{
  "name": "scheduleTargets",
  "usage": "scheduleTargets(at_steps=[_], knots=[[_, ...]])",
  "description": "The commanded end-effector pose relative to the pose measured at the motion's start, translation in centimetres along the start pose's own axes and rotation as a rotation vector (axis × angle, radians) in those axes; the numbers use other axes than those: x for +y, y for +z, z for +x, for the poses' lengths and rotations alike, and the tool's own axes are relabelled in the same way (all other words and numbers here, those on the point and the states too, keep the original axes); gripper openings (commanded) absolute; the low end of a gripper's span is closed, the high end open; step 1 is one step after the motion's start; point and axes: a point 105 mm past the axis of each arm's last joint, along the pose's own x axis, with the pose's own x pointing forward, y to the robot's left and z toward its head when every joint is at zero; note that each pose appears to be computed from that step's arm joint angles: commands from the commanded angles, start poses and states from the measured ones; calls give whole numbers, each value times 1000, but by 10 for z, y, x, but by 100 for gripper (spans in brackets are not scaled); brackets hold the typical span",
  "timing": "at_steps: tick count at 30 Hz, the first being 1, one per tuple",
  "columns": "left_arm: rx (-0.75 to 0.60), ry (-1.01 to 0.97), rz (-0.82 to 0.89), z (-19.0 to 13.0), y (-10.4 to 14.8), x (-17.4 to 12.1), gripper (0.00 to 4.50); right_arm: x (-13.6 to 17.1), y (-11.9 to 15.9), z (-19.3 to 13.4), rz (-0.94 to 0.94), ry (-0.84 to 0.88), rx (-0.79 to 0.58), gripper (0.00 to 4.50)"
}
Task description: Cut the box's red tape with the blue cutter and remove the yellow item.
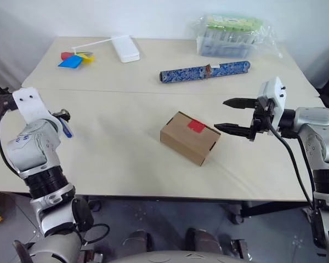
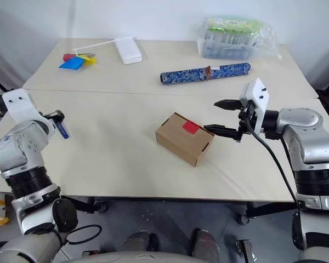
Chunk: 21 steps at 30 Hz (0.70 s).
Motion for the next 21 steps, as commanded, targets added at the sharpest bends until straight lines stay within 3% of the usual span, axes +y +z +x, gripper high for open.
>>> scheduleTargets(at_steps=[1,11,16,21], knots=[[13,38,-44,6,5,6,447,1,11,-5,-44,18,-16,450],[151,12,45,18,-25,-11,447,4,23,-4,-63,81,-39,450],[108,22,47,11,-11,-10,447,0,25,-5,-67,69,-44,450],[72,105,31,1,-2,14,447,1,18,-10,-61,59,-16,450]])
